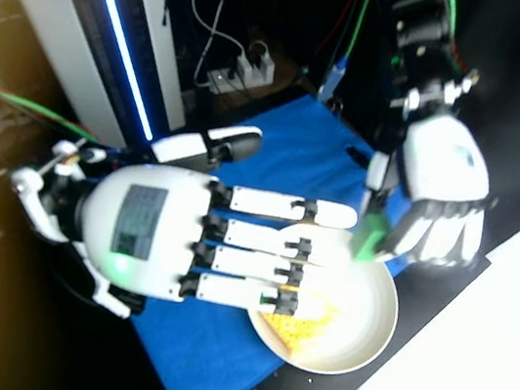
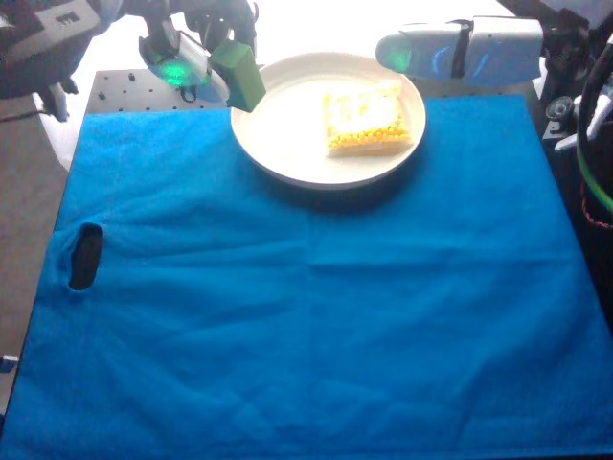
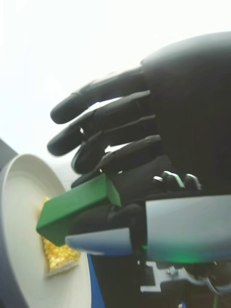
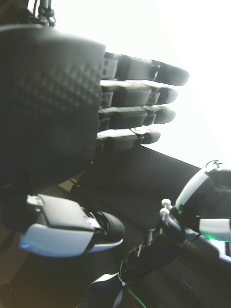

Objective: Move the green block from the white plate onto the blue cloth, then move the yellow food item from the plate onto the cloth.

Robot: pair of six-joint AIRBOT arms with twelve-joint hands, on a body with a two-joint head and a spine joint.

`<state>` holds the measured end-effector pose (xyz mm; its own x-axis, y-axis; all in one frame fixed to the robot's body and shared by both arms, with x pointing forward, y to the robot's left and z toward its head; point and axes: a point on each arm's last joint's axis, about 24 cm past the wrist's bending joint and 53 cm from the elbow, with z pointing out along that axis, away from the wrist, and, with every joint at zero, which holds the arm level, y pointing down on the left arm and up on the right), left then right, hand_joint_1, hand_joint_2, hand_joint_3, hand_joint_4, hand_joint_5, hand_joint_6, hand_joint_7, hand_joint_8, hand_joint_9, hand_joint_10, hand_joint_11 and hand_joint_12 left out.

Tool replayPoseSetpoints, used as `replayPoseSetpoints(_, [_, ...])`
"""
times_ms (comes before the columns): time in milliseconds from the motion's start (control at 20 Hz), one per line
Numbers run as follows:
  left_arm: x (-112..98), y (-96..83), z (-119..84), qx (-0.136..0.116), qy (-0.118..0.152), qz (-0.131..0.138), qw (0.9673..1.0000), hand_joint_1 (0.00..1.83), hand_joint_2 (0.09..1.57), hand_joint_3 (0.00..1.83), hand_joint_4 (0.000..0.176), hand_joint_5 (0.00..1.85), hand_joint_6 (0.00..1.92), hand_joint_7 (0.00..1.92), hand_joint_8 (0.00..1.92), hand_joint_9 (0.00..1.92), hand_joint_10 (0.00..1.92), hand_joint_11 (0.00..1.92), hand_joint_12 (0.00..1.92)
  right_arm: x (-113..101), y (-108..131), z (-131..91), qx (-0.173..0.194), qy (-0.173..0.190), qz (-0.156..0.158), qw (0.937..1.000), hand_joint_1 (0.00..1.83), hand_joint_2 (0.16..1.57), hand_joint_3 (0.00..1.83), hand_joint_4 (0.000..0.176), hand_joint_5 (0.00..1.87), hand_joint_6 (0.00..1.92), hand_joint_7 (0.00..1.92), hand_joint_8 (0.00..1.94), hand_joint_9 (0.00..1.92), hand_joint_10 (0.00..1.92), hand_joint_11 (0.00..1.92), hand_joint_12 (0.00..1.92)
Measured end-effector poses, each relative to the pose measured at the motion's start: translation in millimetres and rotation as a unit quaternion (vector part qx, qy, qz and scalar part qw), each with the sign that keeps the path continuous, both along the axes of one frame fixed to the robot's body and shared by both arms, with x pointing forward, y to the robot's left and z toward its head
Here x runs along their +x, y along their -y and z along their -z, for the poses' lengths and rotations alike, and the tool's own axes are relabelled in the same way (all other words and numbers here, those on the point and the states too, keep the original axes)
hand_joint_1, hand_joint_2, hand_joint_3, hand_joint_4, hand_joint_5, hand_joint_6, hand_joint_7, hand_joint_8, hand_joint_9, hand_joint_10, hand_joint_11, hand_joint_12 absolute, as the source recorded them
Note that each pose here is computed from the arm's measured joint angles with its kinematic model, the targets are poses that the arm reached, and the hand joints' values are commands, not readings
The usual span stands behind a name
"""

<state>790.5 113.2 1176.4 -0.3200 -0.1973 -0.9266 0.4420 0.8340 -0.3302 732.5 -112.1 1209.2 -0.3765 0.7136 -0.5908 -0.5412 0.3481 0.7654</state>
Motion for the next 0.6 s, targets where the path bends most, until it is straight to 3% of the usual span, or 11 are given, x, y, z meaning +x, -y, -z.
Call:
replayPoseSetpoints(50, [-7.9,1.1,-5.3,0.007,0.010,0.011,0.9999,1.21,1.16,0.00,0.000,1.02,0.72,0.79,1.35,0.68,1.14,0.43,1.35,-0.2,-0.3,0.3,0.000,0.000,0.000,1.0000,0.23,0.85,0.00,0.064,0.19,0.00,0.25,0.00,0.16,0.00,0.00,0.64])
replayPoseSetpoints(100, [-14.2,3.1,-7.7,0.011,0.015,0.021,0.9996,1.24,1.13,0.00,0.000,1.12,0.53,0.85,1.37,0.70,1.23,0.42,1.46,-0.2,-0.2,0.1,0.000,0.000,0.000,1.0000,0.26,0.84,0.00,0.066,0.19,0.00,0.24,0.00,0.15,0.00,0.00,0.60])
replayPoseSetpoints(200, [-33.5,7.6,-14.7,0.028,0.034,0.048,0.9979,1.26,1.10,0.00,0.000,1.15,0.45,0.94,1.27,0.73,1.16,0.40,1.54,0.1,0.3,0.2,0.000,0.000,0.000,1.0000,0.27,0.84,0.00,0.080,0.19,0.00,0.23,0.00,0.15,0.00,0.00,0.56])
replayPoseSetpoints(300, [-51.0,9.2,-21.1,0.048,0.054,0.071,0.9948,1.26,1.10,0.00,0.000,1.18,0.44,0.91,1.29,0.68,1.17,0.31,1.56,0.2,0.4,0.2,0.001,-0.001,0.001,1.0000,0.22,0.86,0.00,0.051,0.17,0.00,0.23,0.00,0.16,0.00,0.00,0.73])
replayPoseSetpoints(350, [-58.2,9.8,-22.9,0.059,0.063,0.081,0.9930,1.26,1.10,0.00,0.000,1.13,0.52,0.95,1.23,0.72,1.16,0.32,1.52,0.1,0.5,0.9,0.000,-0.001,0.001,1.0000,0.24,0.85,0.00,0.050,0.17,0.00,0.22,0.00,0.13,0.01,0.00,0.60])
replayPoseSetpoints(450, [-71.7,13.2,-26.5,0.069,0.075,0.098,0.9900,1.22,1.13,0.00,0.000,1.03,0.77,0.89,1.26,0.73,0.83,0.24,1.24,-0.3,0.9,3.6,-0.001,-0.004,0.001,1.0000,0.23,0.87,0.00,0.052,0.18,0.00,0.23,0.00,0.15,0.01,0.00,0.49])
replayPoseSetpoints(500, [-76.2,12.6,-28.7,0.067,0.078,0.103,0.9894,1.23,1.11,0.00,0.000,1.11,0.66,0.87,1.26,0.74,0.67,0.25,1.17,-0.2,0.7,4.8,-0.003,-0.005,0.001,1.0000,0.24,0.86,0.00,0.050,0.18,0.00,0.25,0.01,0.15,0.01,0.00,0.48])
replayPoseSetpoints(550, [-81.2,14.4,-29.1,0.064,0.079,0.110,0.9887,1.25,1.10,0.00,0.000,1.13,0.58,0.94,1.20,0.81,0.63,0.36,1.15,0.2,0.9,5.3,-0.003,-0.006,0.001,1.0000,0.25,0.85,0.00,0.051,0.19,0.00,0.27,0.01,0.17,0.01,0.00,0.56])
replayPoseSetpoints(600, [-83.1,14.2,-30.8,0.063,0.082,0.112,0.9883,1.25,1.08,0.00,0.000,1.11,0.60,1.00,1.11,0.82,0.60,0.34,1.18,0.5,1.7,4.7,-0.002,-0.006,0.002,1.0000,0.25,0.87,0.00,0.068,0.18,0.00,0.27,0.00,0.13,0.02,0.00,0.40])
